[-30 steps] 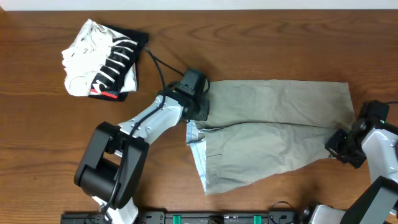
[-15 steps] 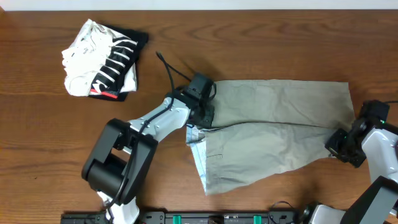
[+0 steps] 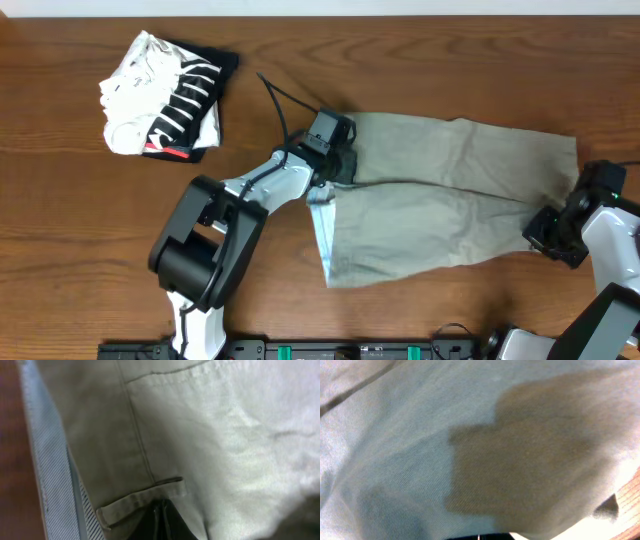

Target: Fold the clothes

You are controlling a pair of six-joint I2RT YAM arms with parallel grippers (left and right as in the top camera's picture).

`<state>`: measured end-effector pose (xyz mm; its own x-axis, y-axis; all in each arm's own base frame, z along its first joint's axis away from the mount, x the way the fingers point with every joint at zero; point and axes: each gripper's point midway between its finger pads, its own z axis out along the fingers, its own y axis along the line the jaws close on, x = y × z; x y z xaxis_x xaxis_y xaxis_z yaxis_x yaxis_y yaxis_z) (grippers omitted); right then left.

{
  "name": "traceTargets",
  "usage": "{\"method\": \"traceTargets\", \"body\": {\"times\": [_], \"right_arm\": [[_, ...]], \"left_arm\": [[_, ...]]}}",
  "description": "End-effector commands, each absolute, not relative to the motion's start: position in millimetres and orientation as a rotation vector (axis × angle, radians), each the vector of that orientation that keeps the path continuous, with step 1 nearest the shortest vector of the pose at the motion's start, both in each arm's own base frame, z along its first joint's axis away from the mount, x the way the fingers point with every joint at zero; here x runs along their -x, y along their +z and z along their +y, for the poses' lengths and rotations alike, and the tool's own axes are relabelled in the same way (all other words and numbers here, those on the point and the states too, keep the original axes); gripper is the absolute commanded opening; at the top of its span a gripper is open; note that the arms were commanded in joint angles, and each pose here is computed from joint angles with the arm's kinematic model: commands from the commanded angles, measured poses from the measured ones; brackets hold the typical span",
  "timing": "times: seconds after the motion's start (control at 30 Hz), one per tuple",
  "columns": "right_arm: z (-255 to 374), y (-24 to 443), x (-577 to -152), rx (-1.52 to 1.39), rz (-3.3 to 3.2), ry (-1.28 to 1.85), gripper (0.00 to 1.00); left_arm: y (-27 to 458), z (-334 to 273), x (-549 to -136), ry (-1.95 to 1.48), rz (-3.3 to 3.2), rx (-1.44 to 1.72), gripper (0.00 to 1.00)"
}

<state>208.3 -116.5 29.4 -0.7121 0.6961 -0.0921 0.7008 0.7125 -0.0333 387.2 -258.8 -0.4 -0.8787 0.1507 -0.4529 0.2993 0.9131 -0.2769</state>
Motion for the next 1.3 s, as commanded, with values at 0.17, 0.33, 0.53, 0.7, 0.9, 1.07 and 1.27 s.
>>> {"method": "traceTargets", "body": {"times": [0.17, 0.33, 0.53, 0.7, 0.9, 1.07, 1.27], "right_arm": [[-112.7, 27.7, -210.9, -1.133, 2.85, -0.081, 0.01], [-112.9, 27.8, -211.4, -1.133, 2.847, -0.082, 0.01], [-113.1, 27.9, -213.2, -1.13, 2.841, -0.077, 0.01], [-112.7, 27.8, -212.1, -1.132, 2.845, -0.077, 0.01], [-110.6, 19.2, -207.4, -1.136, 2.856, -0.078, 0.01], [-105.6, 7.0, -197.2, -1.152, 2.9, -0.073, 0.01], [-105.3, -8.9, -192.3, -1.168, 2.948, -0.086, 0.01]], "left_arm": [[-44.5, -207.8, -423.3, -0.295, 2.602, -0.16, 0.06], [-38.0, -190.7, -453.2, -0.311, 2.509, -0.082, 0.06], [-44.7, -168.4, -478.8, -0.301, 2.447, -0.02, 0.06], [-24.2, -158.0, -504.0, -0.301, 2.397, 0.021, 0.06], [50.7, -173.5, -534.2, -0.329, 2.324, -0.045, 0.06], [101.9, -184.6, -538.0, -0.345, 2.314, -0.068, 0.06], [96.9, -205.1, -501.6, -0.488, 2.46, -0.15, 0.06]]}}
